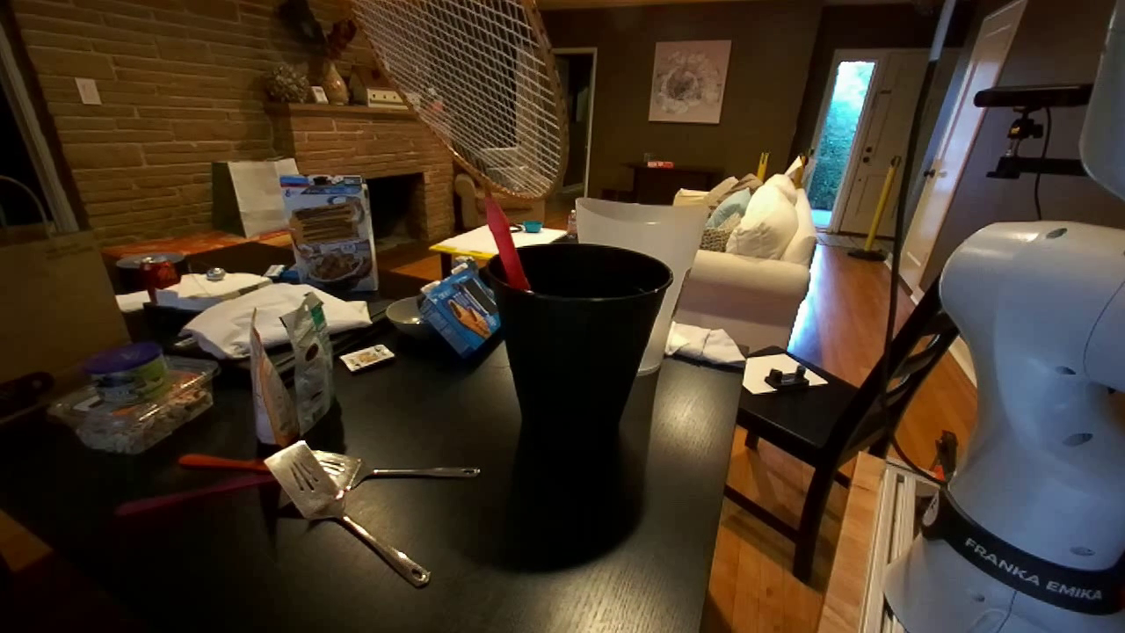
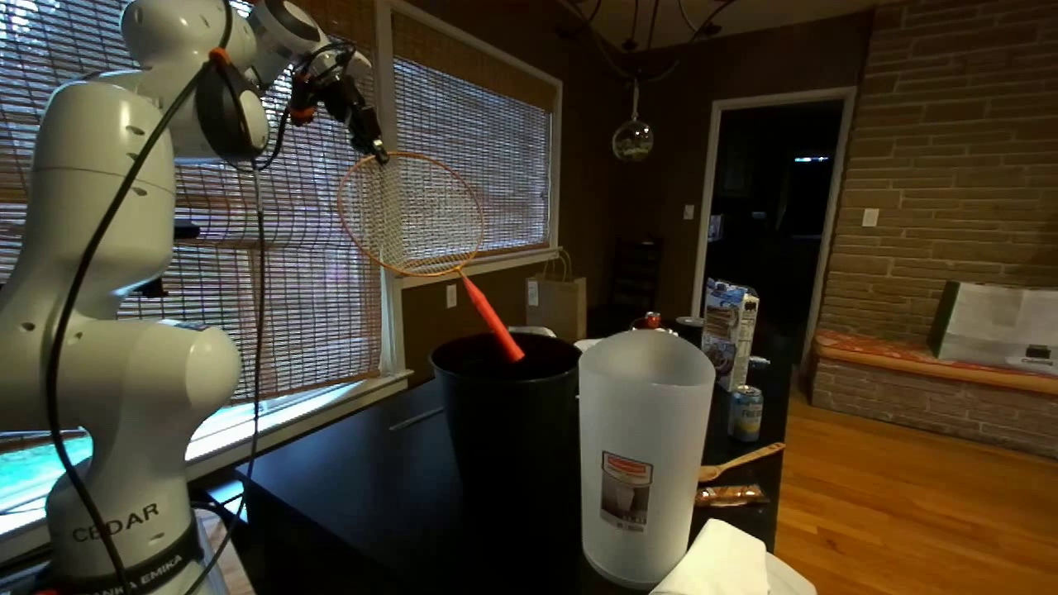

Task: Put the racket in the black bin.

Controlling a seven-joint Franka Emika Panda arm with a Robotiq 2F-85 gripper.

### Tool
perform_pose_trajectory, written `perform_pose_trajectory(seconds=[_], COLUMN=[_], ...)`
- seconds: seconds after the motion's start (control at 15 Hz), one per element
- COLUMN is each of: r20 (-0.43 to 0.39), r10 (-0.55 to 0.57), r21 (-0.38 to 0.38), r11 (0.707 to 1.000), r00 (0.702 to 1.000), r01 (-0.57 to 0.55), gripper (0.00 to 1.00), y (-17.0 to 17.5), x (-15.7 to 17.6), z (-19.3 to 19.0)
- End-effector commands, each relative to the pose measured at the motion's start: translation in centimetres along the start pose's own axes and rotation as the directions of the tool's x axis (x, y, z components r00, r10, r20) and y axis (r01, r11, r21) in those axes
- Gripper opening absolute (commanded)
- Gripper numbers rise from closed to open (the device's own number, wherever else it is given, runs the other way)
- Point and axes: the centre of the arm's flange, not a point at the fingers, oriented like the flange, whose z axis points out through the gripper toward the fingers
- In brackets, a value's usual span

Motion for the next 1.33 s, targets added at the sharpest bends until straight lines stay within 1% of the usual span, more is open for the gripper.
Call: perform_pose_trajectory(seconds=[0.0, 0.2, 0.33, 0.4, 0.53, 0.67, 0.73, 0.8, 0.87, 1.0, 1.2, 1.27], r20=[0.079, 0.146, 0.159, 0.159, 0.145, 0.100, 0.086, 0.066, 0.088, 0.076, 0.074, 0.081], r10=[0.009, -0.002, -0.032, -0.049, -0.068, -0.085, -0.091, -0.098, -0.064, -0.074, -0.082, -0.100], r21=[0.025, 0.029, 0.050, 0.076, 0.118, 0.175, 0.174, 0.194, 0.134, 0.145, 0.150, 0.169], r11=[1.000, 1.000, 0.998, 0.996, 0.992, 0.982, 0.982, 0.977, 0.990, 0.987, 0.986, 0.982], r00=[0.997, 0.989, 0.987, 0.986, 0.987, 0.991, 0.992, 0.993, 0.994, 0.994, 0.994, 0.992], r01=[-0.011, -0.002, 0.024, 0.037, 0.051, 0.067, 0.075, 0.084, 0.052, 0.063, 0.070, 0.085], gripper=[0.02, 0.02, 0.02, 0.02, 0.02, 0.02, 0.02, 0.02, 0.09, 0.09, 0.09, 0.02], y=[1.7, 2.3, 2.5, 2.6, 2.6, 2.9, 2.8, 2.6, 1.0, 1.2, 1.3, 1.0], x=[-0.9, -1.4, -1.4, -1.2, -0.5, 0.2, 0.8, 1.1, 3.2, 3.4, 3.0, 2.6], z=[0.9, 3.3, 5.3, 6.2, 8.2, 10.1, 10.7, 11.4, 8.7, 10.1, 10.3, 10.3])
